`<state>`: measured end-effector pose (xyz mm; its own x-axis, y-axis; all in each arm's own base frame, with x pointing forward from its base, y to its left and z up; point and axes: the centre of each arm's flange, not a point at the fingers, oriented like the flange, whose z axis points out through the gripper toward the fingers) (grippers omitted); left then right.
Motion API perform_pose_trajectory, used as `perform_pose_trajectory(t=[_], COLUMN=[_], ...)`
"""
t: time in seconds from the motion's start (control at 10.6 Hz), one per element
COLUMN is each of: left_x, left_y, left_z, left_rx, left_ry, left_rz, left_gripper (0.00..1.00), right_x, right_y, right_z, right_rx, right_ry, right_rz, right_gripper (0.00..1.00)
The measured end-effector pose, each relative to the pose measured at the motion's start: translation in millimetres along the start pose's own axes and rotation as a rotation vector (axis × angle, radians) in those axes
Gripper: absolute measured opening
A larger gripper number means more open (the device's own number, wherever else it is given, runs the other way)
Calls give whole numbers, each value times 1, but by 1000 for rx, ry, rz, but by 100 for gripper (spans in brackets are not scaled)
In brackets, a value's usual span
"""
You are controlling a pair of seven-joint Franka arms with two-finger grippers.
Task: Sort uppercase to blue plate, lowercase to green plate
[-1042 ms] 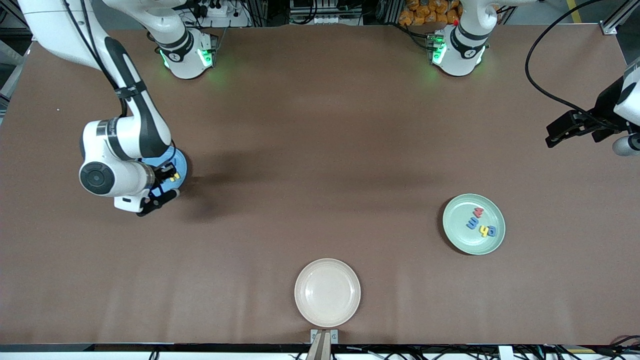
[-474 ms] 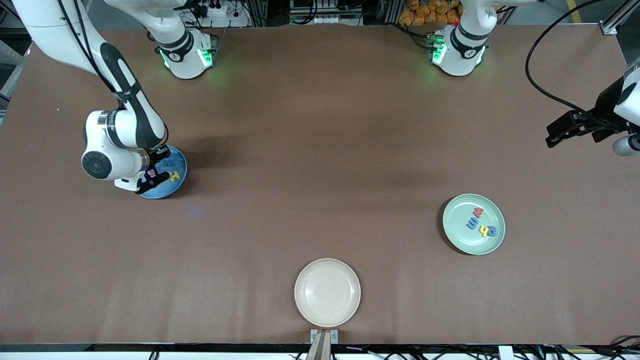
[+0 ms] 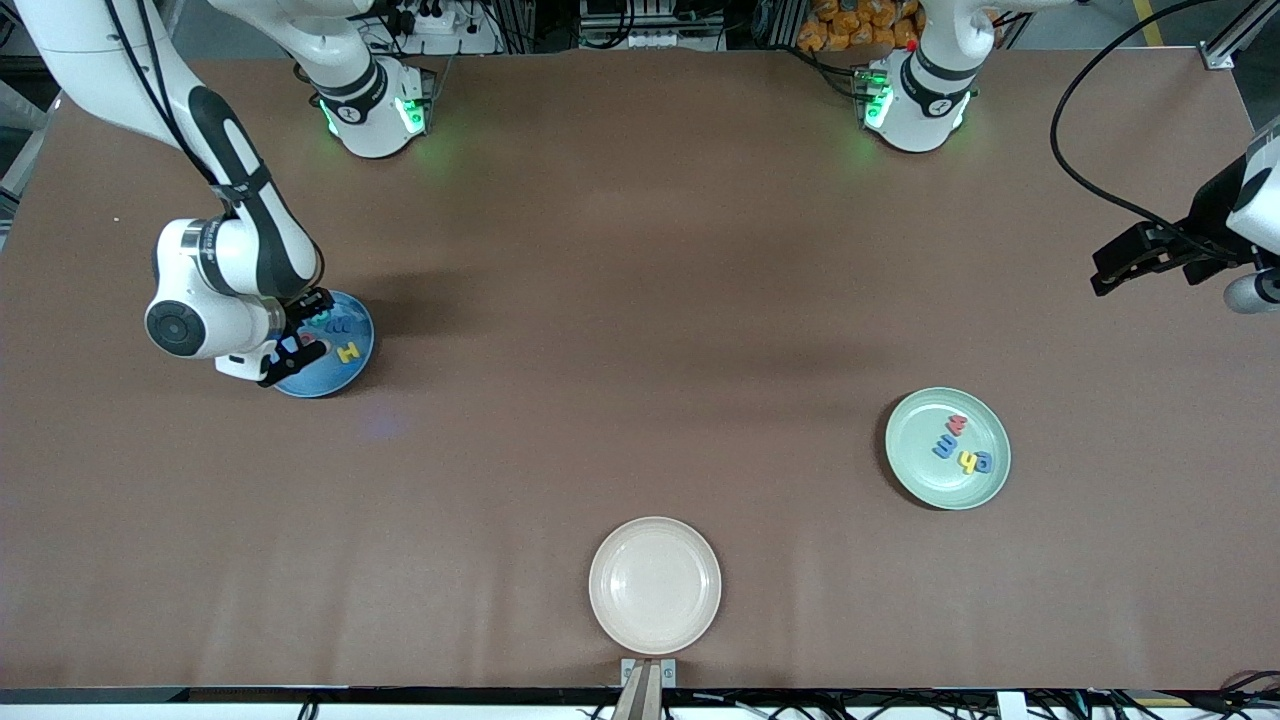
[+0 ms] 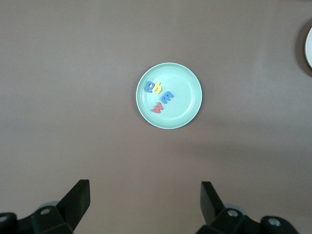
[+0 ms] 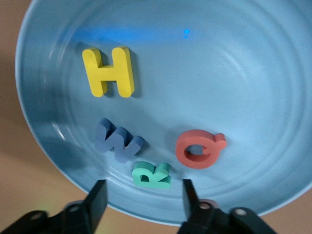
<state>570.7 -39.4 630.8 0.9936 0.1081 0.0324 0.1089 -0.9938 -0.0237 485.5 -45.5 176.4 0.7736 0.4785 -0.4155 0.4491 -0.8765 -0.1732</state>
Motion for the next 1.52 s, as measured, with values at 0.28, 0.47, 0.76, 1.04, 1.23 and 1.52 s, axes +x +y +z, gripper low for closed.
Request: perform_pose_trajectory(t=[0.28, 0.47, 0.76, 1.04, 1.23, 1.52], left_x=[-1, -1, -1, 0, 0, 0], left_y=[3, 5, 4, 2, 2, -1], left_z=[0, 0, 0, -1, -1, -2], left_rx=[0, 0, 0, -1, -1, -1], left_ry=[0, 0, 0, 2, 3, 4], left_rz=[14, 59, 69, 68, 67, 62], left_gripper=[100, 100, 100, 100, 100, 100], right_x=[1, 2, -7, -25, -35, -62], right_y=[2, 6, 11, 12, 8, -8], right_z=[-16, -54, -160, -271, -317, -380], right_rx=[-12, -5, -14, -53, -83, -117], right_ry=[22, 3, 17, 112, 201, 389], right_rz=[78, 174, 240, 264, 270, 272], right_gripper=[86, 86, 86, 86, 86, 86])
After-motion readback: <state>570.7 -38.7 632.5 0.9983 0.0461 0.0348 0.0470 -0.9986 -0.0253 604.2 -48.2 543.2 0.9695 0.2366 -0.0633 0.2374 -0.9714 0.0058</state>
